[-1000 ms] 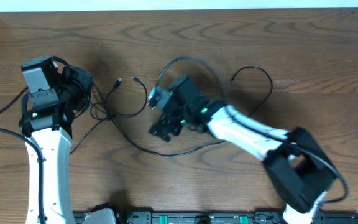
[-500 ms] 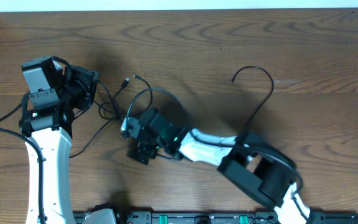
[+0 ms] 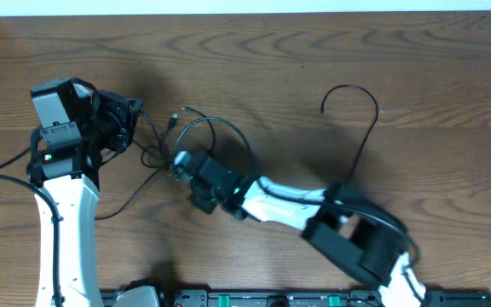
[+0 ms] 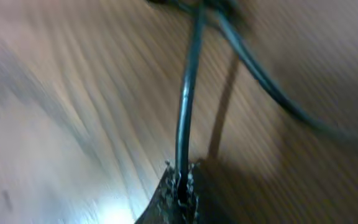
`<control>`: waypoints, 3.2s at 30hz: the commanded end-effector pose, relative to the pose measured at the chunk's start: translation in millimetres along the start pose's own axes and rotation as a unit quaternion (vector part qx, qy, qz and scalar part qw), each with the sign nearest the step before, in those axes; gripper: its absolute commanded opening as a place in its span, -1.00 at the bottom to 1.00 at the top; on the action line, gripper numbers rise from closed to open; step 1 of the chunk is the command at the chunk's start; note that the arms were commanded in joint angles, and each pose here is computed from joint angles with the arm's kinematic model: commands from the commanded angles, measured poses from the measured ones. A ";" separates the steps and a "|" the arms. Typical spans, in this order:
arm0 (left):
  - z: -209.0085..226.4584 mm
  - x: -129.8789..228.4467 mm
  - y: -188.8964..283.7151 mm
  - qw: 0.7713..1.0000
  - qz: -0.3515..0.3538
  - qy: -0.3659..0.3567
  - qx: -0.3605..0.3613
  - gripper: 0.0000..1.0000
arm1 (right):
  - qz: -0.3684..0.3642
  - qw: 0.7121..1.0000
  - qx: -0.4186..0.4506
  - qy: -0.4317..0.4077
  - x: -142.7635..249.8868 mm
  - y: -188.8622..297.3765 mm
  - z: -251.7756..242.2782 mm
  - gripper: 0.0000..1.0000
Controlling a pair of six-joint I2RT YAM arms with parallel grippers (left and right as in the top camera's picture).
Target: Untangle cables
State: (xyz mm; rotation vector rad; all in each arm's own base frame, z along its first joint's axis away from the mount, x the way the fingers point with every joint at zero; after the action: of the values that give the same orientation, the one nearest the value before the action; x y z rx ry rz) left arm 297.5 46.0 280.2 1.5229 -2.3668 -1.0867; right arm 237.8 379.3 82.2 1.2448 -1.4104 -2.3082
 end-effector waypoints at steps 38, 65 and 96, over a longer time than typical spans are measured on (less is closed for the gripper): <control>57.4 30.9 -102.7 0.973 0.152 -0.094 -0.149 -0.85 | -0.194 0.905 0.294 -0.238 -25.3 320.0 -181.4 -0.98; 54.4 43.8 -103.7 0.967 0.174 -0.101 -0.157 -0.52 | 0.037 0.813 0.357 -0.459 84.1 199.9 -346.4 -0.98; 59.8 49.2 -99.5 0.961 0.194 -0.090 -0.177 -0.69 | -0.014 0.841 0.277 -0.464 65.5 203.1 -342.4 -0.10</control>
State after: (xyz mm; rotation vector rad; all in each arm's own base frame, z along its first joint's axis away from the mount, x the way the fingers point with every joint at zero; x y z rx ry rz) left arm 320.6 12.4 162.0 0.8448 -2.2749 -1.4859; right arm 389.2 4.6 104.4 -0.0395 -2.5692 -2.6121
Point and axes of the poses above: each gripper's point midway between its finger pads, its own y axis back along the fingers, its own z axis along the line the jaws close on, x = y × z, the point moved 10 cm from there along y, back along the fingers, and after that the axes turned 12 degrees about -y, right-handed, at the moved point
